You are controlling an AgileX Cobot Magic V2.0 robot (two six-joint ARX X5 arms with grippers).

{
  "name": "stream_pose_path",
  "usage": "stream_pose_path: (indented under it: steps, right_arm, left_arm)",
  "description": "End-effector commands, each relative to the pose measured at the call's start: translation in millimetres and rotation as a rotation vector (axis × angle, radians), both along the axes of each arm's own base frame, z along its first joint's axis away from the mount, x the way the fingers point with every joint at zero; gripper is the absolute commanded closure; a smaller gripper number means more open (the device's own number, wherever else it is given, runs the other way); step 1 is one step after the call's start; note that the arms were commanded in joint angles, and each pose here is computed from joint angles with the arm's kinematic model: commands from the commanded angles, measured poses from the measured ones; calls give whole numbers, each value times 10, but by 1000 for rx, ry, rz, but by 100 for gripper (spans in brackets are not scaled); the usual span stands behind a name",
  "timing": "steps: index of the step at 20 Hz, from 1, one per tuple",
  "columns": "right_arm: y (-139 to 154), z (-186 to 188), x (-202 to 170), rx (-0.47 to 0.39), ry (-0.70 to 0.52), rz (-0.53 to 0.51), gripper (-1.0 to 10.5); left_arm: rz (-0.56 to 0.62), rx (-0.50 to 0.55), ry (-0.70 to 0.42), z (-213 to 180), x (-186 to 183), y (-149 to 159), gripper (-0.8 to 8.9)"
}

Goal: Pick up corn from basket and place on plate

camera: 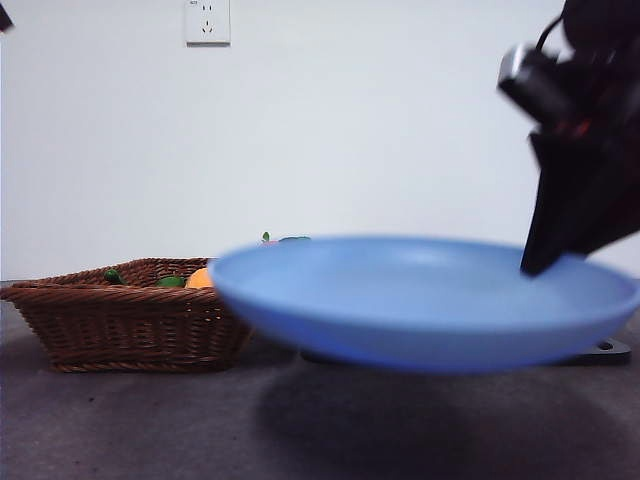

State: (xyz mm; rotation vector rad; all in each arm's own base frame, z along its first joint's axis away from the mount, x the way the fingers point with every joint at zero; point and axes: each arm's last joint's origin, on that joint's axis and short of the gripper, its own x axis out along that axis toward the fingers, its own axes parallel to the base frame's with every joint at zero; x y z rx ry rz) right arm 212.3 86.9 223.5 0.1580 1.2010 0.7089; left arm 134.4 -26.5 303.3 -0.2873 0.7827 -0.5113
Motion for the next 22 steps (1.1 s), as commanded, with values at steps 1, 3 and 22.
stream_pose_path:
  steps: [1,3,22]
  right_arm:
    - [-52,214,-119,29,-44,-13,945]
    - [-125,356,-269,42,-80,-26,945]
    - [-408,780,-862,111,-266,-127,945]
  left_arm:
    - [-16,43,5,37,186,-101,424]
    - [-13,77,23,15,362,-224,424]
    - [67,392,233,-829,1898,-1506,423]
